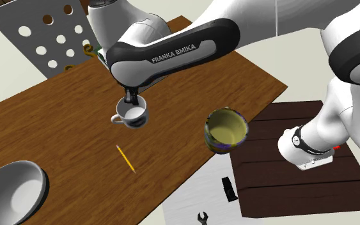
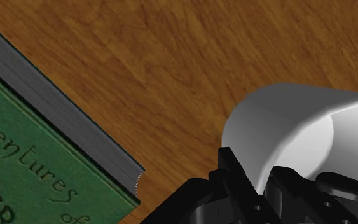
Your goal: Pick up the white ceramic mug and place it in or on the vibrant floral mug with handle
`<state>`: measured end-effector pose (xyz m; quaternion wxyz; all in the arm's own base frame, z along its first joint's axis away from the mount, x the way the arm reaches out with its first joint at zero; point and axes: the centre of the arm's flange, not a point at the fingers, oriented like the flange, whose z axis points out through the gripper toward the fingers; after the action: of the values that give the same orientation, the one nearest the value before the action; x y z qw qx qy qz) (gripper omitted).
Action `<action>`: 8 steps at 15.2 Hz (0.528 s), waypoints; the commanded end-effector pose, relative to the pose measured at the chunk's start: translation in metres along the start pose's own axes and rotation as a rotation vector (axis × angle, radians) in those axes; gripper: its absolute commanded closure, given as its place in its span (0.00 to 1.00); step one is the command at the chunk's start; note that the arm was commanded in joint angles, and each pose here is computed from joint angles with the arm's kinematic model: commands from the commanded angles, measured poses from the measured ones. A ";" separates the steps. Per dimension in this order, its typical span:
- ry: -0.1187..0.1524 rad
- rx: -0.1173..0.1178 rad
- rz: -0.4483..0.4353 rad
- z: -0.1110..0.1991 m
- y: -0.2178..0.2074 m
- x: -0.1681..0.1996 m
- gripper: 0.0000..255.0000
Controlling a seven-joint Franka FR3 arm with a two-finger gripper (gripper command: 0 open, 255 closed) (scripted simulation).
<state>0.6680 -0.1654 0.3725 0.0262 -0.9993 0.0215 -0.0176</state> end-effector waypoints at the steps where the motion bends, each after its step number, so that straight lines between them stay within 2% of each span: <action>1: 0.000 0.000 0.000 -0.011 0.000 0.000 1.00; 8: 0.000 0.000 0.000 -0.048 -0.002 0.001 1.00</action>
<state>0.6672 -0.1652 0.4155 0.0262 -0.9993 0.0214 -0.0176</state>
